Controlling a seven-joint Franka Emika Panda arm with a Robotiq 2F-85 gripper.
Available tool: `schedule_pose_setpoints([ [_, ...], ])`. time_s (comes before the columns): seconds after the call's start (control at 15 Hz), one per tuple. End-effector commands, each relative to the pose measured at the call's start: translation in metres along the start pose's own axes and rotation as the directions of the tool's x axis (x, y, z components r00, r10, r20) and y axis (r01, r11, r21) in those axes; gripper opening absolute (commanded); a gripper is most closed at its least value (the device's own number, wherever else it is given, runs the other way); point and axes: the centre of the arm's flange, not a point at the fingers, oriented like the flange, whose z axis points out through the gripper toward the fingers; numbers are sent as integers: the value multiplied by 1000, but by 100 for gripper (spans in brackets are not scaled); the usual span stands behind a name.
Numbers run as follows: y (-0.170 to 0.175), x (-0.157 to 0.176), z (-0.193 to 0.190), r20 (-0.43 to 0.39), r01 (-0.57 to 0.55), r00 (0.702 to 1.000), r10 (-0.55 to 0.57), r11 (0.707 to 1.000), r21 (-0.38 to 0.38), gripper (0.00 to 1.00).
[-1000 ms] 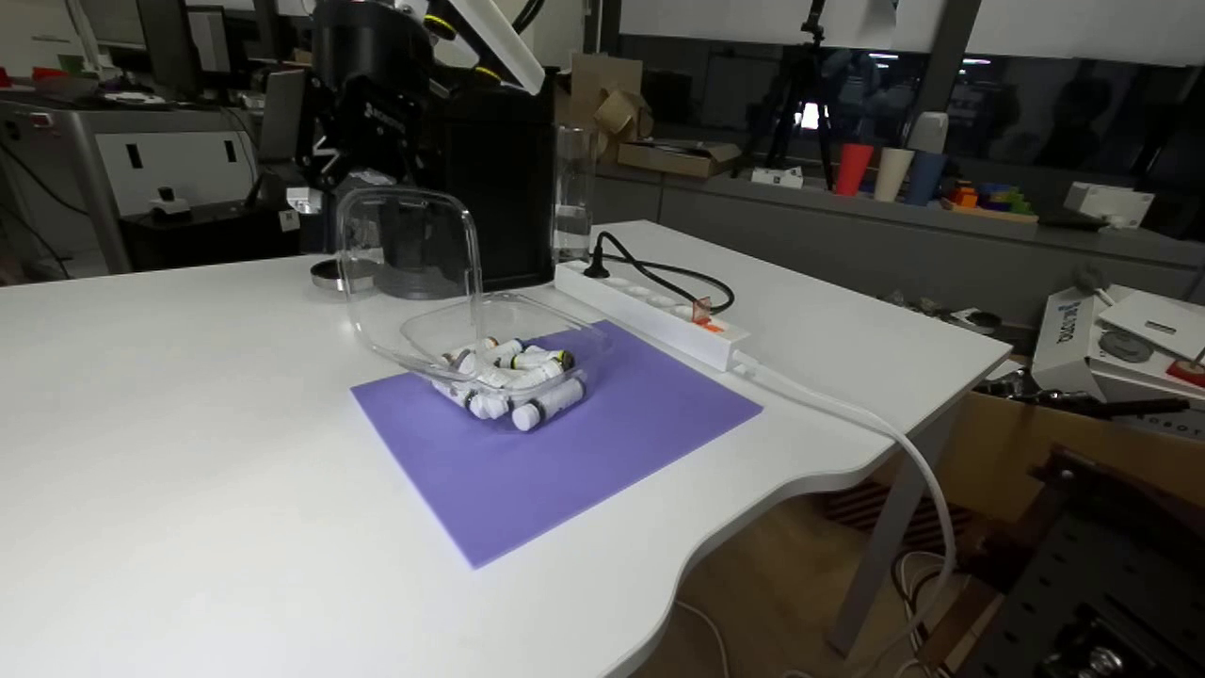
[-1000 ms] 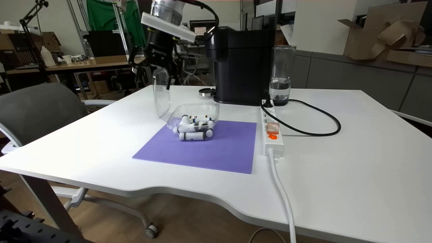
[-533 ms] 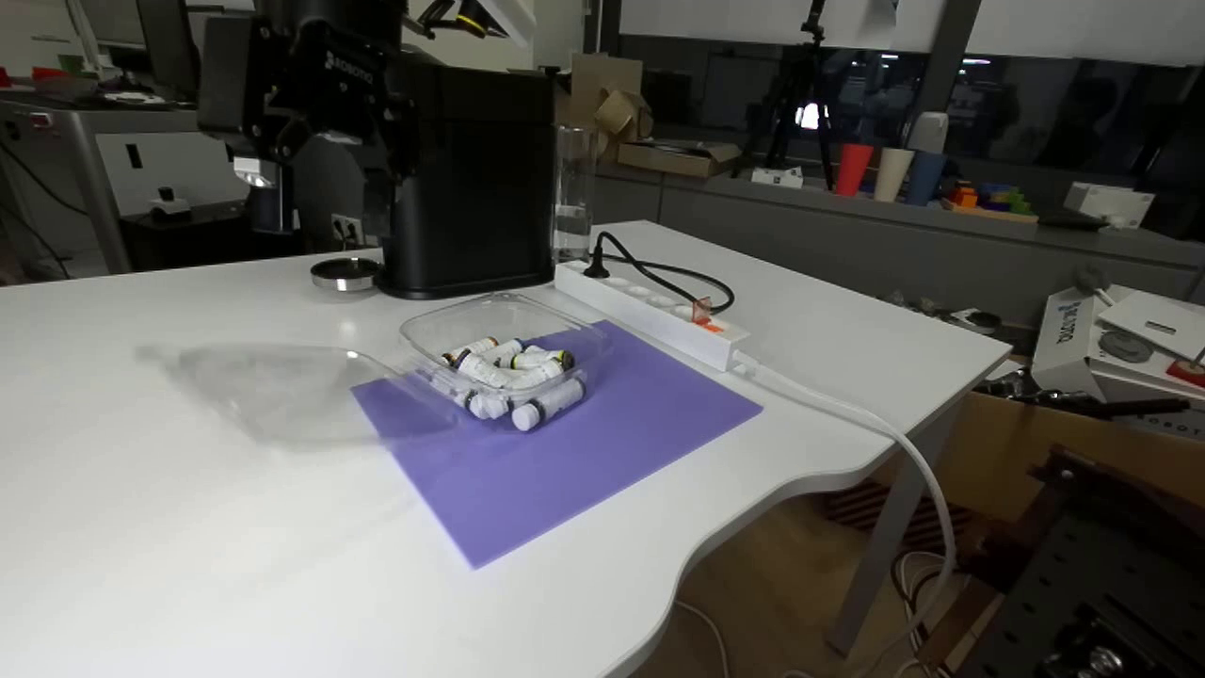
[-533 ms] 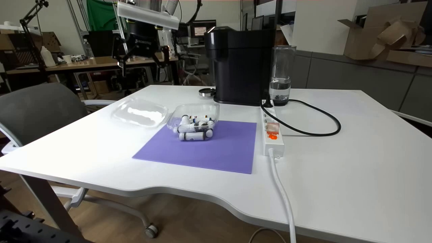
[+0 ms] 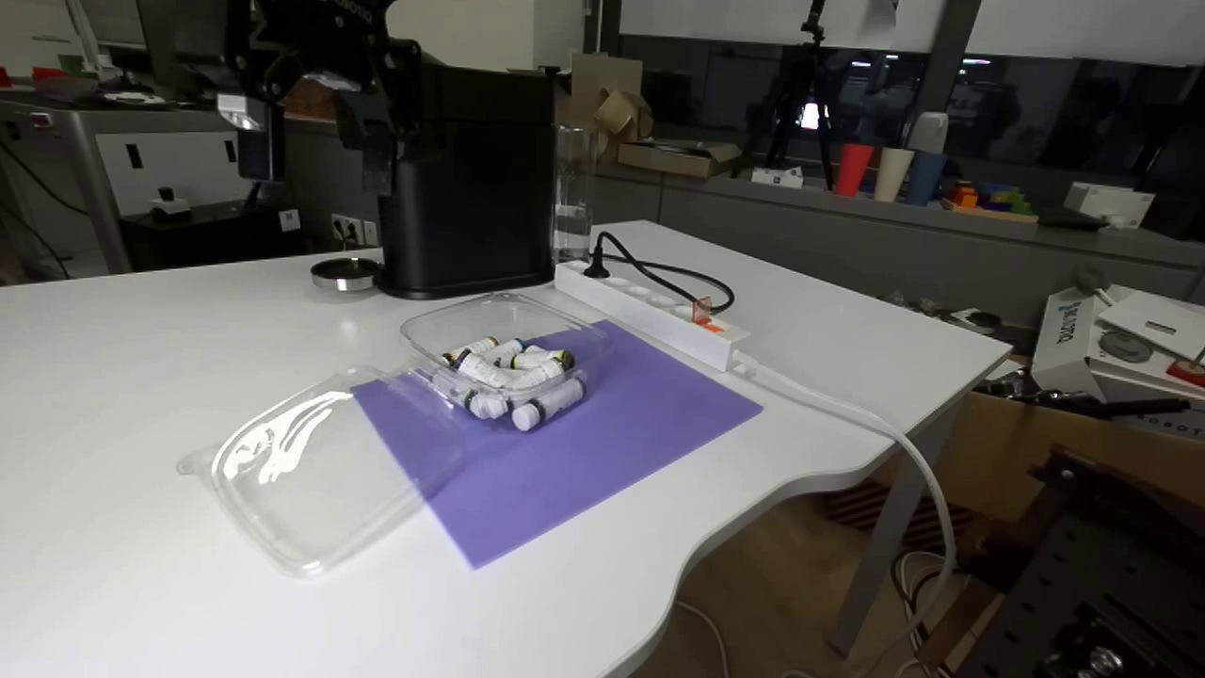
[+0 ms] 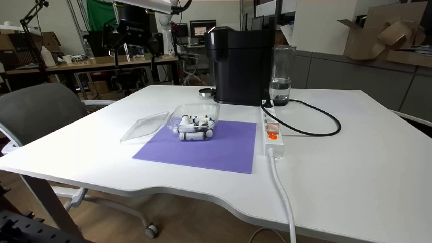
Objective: Open the bowl
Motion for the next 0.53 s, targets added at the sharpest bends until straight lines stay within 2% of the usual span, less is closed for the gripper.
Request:
schedule_pose_setpoints([
  [0.0, 3, -12, -8, -32, -52, 998, 50, 996, -68, 100],
  [0.27, 27, -20, -5, -29, -77, 997, 73, 984, -161, 100],
  [0.47, 51, -35, -4, 35, -103, 993, 113, 969, -225, 100],
])
